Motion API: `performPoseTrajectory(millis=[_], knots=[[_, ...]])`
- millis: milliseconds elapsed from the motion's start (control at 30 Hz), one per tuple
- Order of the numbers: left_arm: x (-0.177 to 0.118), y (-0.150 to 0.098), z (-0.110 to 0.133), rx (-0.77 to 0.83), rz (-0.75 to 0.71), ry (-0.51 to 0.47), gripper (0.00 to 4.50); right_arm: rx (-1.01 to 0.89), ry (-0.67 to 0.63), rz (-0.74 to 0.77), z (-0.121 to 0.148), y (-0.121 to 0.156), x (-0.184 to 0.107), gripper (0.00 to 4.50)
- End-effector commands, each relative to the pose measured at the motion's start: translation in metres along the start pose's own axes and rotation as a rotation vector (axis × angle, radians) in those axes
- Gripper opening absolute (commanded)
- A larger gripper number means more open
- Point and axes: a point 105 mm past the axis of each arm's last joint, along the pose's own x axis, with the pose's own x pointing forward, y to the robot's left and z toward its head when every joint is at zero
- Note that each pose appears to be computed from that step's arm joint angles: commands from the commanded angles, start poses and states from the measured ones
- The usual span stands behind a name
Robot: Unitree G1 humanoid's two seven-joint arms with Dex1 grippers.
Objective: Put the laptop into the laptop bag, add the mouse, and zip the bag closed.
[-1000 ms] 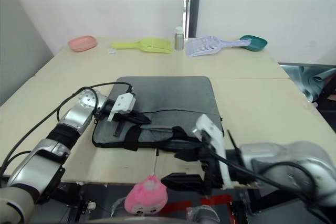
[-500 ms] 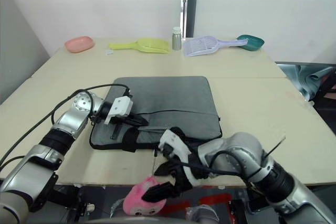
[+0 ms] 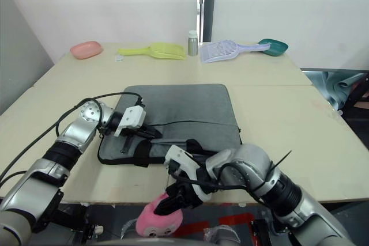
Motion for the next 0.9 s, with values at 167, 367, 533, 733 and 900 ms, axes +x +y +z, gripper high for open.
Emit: performPoseTrajectory(millis=[167,367,533,733,900], knots=[[0.007,-0.015,-0.025,-0.093,-0.049,0.073,0.0,-0.04,-0.088,0.021,0.017,0.013,-0.019,0.03],[0.01,-0.015,-0.025,-0.092,-0.055,0.068,0.0,-0.075,-0.276,0.005,0.061,0.022,-0.049,0.03],[0.014,-0.015,-0.026,-0.091,-0.052,0.061,0.0,-0.141,-0.221,-0.138,0.067,0.014,-0.066,0.03],[0.017,-0.012,-0.025,-0.084,-0.043,0.054,0.0,-0.298,-0.043,-0.343,0.059,0.0,-0.089,0.03],[0.02,-0.011,-0.025,-0.082,-0.034,0.047,0.0,-0.329,0.04,-0.389,0.034,-0.009,-0.089,0.03]])
